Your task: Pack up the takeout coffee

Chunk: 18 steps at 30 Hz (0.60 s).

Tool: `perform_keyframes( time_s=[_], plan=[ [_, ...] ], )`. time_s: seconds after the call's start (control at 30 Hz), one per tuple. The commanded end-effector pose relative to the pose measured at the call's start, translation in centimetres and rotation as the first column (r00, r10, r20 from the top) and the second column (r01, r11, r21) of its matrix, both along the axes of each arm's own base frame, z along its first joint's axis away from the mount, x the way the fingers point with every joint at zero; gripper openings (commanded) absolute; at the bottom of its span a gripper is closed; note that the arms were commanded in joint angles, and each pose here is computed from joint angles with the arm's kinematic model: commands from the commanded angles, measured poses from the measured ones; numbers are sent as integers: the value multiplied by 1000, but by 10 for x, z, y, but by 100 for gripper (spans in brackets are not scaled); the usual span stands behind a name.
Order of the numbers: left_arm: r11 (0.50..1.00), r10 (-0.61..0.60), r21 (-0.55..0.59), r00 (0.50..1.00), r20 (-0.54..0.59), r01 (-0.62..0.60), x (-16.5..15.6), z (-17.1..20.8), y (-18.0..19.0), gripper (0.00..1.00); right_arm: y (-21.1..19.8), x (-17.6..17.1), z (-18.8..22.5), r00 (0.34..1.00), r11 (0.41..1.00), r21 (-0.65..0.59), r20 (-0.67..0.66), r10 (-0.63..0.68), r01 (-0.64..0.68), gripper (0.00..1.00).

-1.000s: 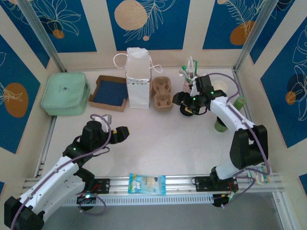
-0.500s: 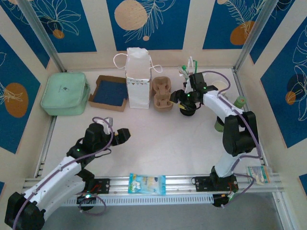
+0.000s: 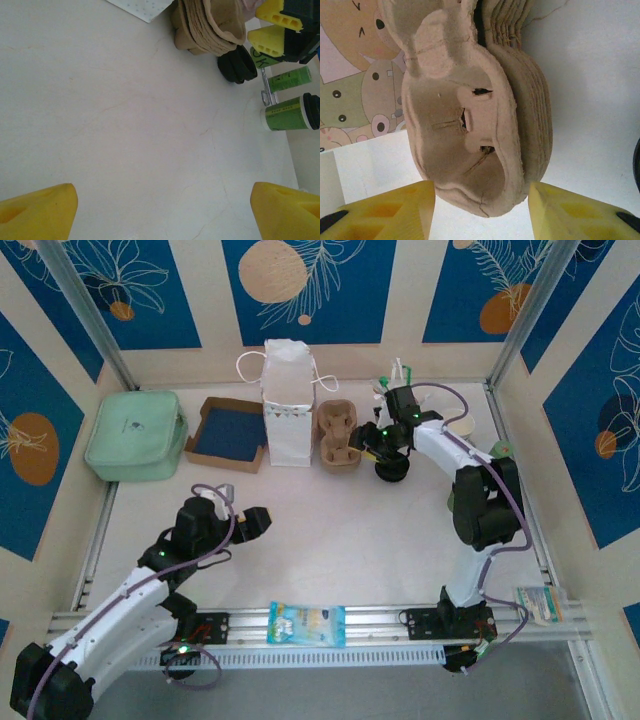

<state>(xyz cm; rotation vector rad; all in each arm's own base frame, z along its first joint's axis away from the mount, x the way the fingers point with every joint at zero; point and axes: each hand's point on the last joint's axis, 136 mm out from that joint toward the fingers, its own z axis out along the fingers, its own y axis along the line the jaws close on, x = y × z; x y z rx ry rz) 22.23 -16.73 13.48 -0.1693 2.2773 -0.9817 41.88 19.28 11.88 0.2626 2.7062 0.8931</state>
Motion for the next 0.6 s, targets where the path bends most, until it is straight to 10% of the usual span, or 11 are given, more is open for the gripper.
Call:
perform_keyframes(
  time_s=[0.0,0.57],
  plan=[
    [1000,4,-1,1000,7,-4,1,4,3,89,5,2,1,1000,1000,-1,-6,11,-11,52],
    [1000,9,1,1000,9,-9,0,6,5,89,7,5,-6,1000,1000,-29,-15,8,-8,50]
  ],
)
